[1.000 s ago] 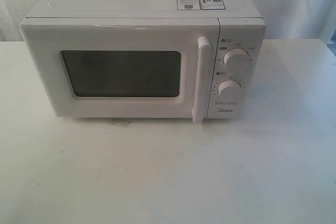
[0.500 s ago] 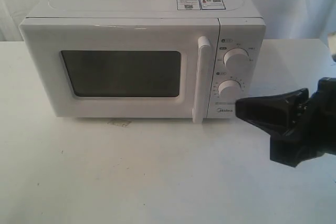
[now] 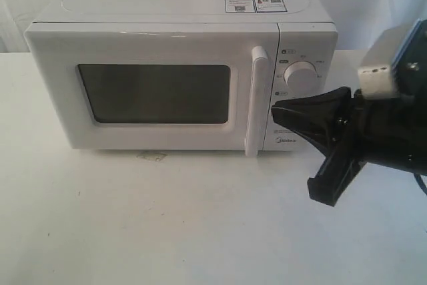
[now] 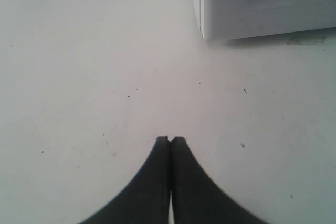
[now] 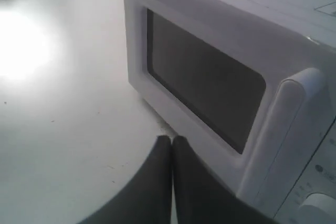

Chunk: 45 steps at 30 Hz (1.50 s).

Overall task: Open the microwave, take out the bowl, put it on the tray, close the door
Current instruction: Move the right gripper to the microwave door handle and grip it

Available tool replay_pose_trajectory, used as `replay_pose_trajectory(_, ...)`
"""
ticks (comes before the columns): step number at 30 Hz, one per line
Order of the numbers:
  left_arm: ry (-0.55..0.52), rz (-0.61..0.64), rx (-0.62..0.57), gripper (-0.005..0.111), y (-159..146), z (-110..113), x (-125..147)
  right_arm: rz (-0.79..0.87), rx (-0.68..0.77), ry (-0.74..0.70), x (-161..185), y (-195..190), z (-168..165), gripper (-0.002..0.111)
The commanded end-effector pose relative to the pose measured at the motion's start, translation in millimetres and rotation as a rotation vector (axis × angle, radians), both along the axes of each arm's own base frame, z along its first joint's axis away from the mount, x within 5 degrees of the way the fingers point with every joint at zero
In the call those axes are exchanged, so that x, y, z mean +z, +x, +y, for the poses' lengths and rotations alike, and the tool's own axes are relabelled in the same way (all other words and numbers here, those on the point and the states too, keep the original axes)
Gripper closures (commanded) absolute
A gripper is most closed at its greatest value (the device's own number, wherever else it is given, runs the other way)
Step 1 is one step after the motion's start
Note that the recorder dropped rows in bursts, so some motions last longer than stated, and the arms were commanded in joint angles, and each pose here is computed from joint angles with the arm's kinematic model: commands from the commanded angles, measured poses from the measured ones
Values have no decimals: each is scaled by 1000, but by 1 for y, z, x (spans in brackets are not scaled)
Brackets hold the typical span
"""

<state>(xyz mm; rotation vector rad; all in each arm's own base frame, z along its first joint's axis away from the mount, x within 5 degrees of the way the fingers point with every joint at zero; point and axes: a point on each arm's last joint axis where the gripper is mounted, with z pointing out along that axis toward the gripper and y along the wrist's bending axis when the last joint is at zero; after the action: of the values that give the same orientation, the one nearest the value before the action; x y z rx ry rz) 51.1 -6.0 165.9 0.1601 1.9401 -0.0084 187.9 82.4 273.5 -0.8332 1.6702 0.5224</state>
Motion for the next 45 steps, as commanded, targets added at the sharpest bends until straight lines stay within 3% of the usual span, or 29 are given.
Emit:
replay_pose_trajectory(1, -6, 0, 5, 107, 0, 0, -1, 16, -7, -44, -10, 22, 1, 103)
replay_pose_trajectory(8, -6, 0, 5, 107, 0, 0, -1, 55, -10, -51, -15, 46, 4, 77)
replay_pose_trajectory(13, -6, 0, 5, 107, 0, 0, -1, 22, -27, -56, -5, 54, 4, 48)
replay_pose_trajectory(15, -6, 0, 5, 107, 0, 0, -1, 9, -27, -54, -1, 56, 4, 41)
replay_pose_trajectory(45, -6, 0, 5, 107, 0, 0, -1, 87, -62, -88, -21, 103, 7, 41)
